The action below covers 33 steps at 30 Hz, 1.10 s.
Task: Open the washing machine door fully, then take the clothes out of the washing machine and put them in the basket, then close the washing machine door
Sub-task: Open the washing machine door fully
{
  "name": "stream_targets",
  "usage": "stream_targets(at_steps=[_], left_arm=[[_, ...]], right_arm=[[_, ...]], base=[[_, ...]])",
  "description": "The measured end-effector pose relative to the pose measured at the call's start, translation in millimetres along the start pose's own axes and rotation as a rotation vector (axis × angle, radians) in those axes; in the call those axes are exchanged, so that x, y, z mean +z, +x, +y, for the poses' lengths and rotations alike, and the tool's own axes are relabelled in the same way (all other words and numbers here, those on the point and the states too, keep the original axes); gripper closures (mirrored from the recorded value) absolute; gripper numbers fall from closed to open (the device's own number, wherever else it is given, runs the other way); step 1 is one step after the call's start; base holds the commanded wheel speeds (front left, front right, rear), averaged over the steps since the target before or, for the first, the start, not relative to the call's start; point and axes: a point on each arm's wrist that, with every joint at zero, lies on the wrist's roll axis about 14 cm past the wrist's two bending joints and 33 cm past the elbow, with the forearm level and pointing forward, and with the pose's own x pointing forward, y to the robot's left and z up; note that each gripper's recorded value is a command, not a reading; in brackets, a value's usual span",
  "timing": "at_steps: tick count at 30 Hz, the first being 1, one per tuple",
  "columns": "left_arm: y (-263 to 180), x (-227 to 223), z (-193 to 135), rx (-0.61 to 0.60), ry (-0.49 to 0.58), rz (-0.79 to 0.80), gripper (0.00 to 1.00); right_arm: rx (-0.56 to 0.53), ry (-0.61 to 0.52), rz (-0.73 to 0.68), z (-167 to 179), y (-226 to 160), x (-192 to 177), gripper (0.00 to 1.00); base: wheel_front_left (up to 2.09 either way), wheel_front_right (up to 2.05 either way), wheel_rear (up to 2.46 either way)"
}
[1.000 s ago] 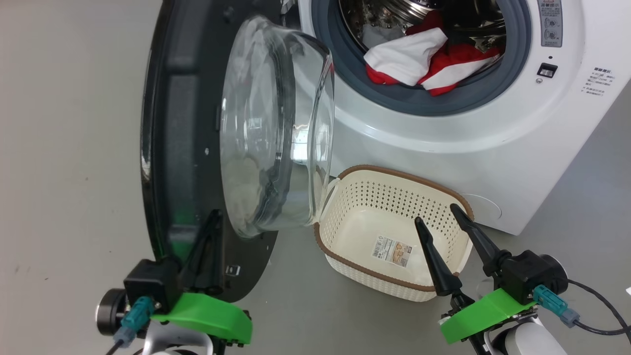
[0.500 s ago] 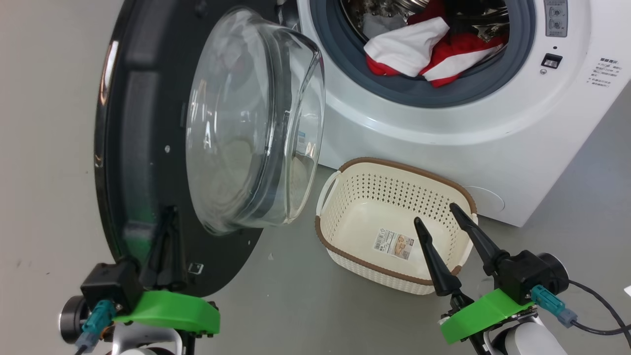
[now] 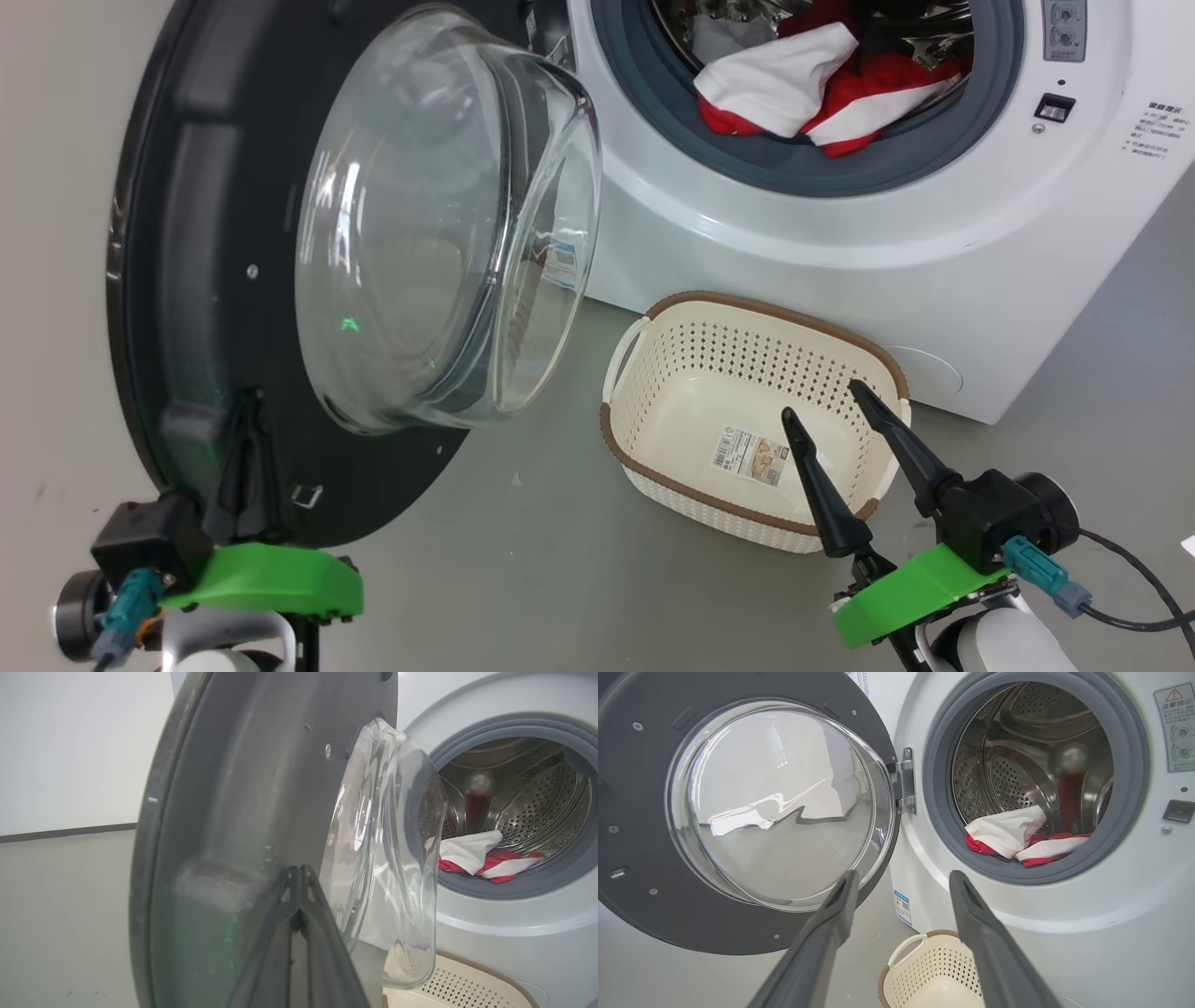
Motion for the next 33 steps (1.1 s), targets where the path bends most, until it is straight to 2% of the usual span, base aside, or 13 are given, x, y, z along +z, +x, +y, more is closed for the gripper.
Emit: stream_targets(at_steps=[6, 20, 33], left_arm=[[8.7, 0.0, 15.3, 0.034, 0.02, -0.009, 1.0], [32.2, -1.9, 21.9, 0.045, 0.061, -0.016, 1.0], [56.6, -9.0, 44.3, 0.12, 0.094, 0.011, 1.0]], right_arm=[[0.003, -0.01, 0.002, 0.6, 0.2, 0.7, 0.0], [0.0, -0.016, 0.032, -1.8, -2.6, -6.2, 0.0], [-0.008, -0.019, 0.05, -7.6, -0.4, -10.5, 0.0]], base=[[0.0, 0.0, 0.0], [0.0, 0.0, 0.0], [0.0, 0.0, 0.0]])
